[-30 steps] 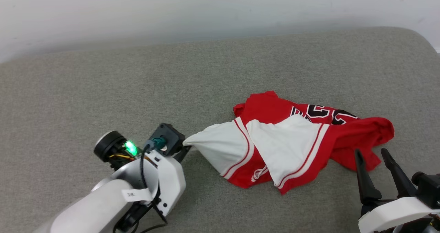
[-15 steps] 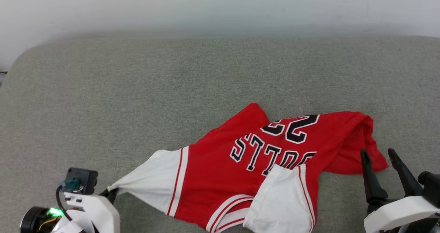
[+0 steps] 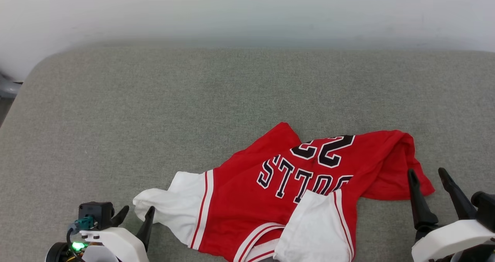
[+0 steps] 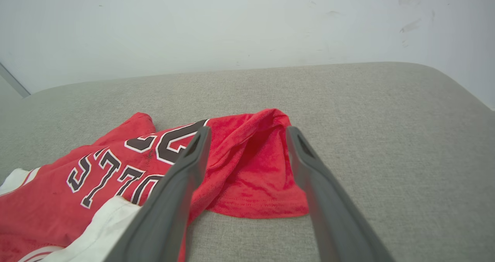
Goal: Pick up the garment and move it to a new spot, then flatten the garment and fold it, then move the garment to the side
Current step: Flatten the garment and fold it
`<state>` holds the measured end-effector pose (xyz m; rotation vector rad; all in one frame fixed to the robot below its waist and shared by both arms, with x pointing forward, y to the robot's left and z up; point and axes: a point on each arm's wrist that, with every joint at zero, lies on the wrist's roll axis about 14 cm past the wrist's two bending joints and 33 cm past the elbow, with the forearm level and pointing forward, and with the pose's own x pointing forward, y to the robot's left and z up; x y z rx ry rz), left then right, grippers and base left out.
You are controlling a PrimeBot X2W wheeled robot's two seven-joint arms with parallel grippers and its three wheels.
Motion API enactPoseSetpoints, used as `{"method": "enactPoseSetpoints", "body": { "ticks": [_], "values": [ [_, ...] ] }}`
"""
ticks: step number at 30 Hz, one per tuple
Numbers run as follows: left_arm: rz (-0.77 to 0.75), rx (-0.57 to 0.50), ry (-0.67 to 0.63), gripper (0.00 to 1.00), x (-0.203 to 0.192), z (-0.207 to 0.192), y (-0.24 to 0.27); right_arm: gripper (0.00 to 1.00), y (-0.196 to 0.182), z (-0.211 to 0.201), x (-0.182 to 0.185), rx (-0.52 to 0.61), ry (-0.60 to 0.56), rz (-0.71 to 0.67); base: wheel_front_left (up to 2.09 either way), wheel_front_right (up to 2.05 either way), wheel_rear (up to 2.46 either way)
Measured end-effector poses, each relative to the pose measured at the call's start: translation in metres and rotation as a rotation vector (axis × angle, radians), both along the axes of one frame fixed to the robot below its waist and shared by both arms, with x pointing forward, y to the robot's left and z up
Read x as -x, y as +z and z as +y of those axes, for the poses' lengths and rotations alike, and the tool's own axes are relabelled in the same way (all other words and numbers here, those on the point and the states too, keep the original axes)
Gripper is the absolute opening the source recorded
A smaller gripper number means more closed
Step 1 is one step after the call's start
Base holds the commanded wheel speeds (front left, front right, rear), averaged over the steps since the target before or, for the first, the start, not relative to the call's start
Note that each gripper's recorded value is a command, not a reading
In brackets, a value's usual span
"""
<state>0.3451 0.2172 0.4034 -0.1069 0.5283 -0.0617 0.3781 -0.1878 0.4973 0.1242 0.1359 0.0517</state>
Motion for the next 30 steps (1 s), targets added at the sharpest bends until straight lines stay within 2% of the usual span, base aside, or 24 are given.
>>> {"method": "enactPoseSetpoints", "body": {
  "ticks": [9, 13, 16, 22, 30],
  "values": [
    [-0.274, 0.008, -0.001, 1.0, -0.024, -0.01, 0.048, 1.0, 0.003, -0.007, 0.014, 0.005, -0.017, 0.018, 0.0, 0.0, 0.0],
    [-0.372, 0.016, -0.005, 1.0, -0.033, -0.016, 0.071, 1.0, -0.007, -0.008, 0.02, -0.002, -0.018, 0.075, 0.0, 0.0, 0.0],
    [-0.435, 0.026, -0.004, 1.0, -0.037, -0.022, 0.088, 1.0, -0.025, 0.002, 0.026, -0.002, 0.019, 0.166, 0.0, 0.0, 0.0],
    [-0.532, 0.034, 0.02, 1.0, -0.037, -0.024, 0.112, 1.0, -0.051, 0.063, 0.04, 0.033, 0.234, 0.354, 0.0, 0.0, 0.0],
    [-0.563, 0.043, 0.054, 1.0, -0.025, -0.023, 0.116, 1.0, -0.056, 0.131, 0.071, 0.159, 0.596, 0.457, 0.0, 0.0, 0.0]
  ]
}}
